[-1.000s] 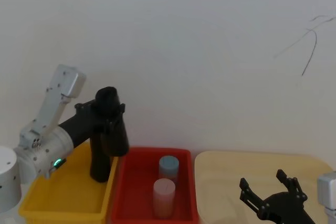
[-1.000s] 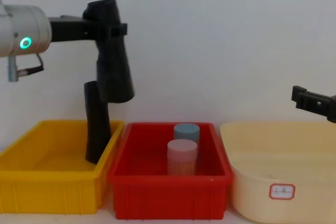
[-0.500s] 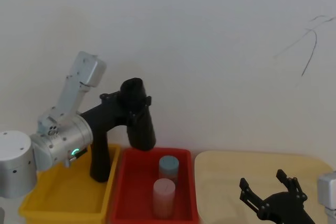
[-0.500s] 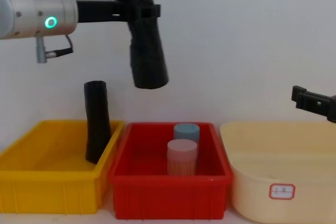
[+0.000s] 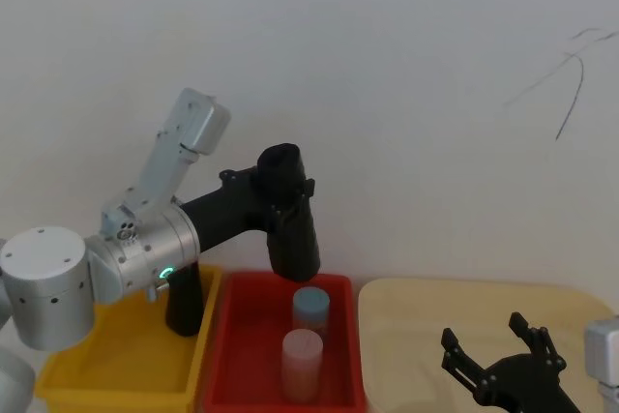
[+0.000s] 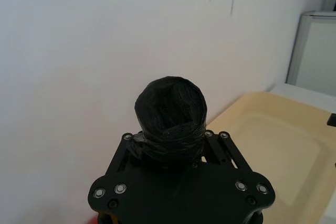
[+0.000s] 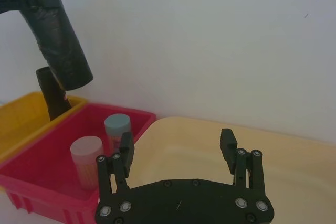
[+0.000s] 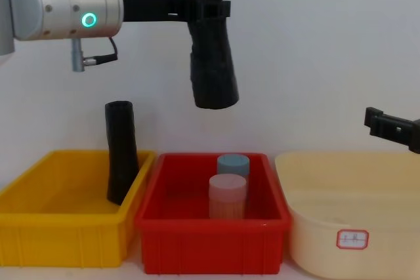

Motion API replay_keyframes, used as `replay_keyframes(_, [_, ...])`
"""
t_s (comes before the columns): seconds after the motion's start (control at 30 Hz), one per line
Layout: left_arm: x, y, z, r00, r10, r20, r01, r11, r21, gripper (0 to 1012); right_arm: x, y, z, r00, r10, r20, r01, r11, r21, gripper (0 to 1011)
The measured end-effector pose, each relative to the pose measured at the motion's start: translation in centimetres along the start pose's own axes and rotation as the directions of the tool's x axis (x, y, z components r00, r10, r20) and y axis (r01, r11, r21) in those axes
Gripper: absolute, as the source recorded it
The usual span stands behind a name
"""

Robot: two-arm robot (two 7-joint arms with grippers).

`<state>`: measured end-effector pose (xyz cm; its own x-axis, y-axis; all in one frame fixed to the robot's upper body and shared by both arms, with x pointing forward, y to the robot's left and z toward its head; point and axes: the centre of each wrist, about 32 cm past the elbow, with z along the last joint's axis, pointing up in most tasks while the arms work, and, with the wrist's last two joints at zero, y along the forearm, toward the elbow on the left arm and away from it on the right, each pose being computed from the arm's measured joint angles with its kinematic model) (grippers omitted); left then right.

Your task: Pick up the garbage bag with the one hand and transfer it to the other hand.

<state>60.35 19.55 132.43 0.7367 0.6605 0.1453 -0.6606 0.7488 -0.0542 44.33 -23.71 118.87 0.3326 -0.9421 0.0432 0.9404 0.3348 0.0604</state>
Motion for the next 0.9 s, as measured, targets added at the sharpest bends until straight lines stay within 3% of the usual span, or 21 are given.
replay_keyframes(0.4, [-0.11,-1.83,0.27,0.9982,-0.060,-0.001,0.060,0.9982,-0.003,393,0.0,0.0,0.0,1.000,0.000,0.000,0.000,1.000,0.000,1000])
replay_keyframes(0.9, [-0.47,-3.52,0.16,0.9937,-0.112,0.002,0.112,0.9937,-0.010,392,0.0,0.0,0.0,1.000,0.000,0.000,0.000,1.000,0.000,1000])
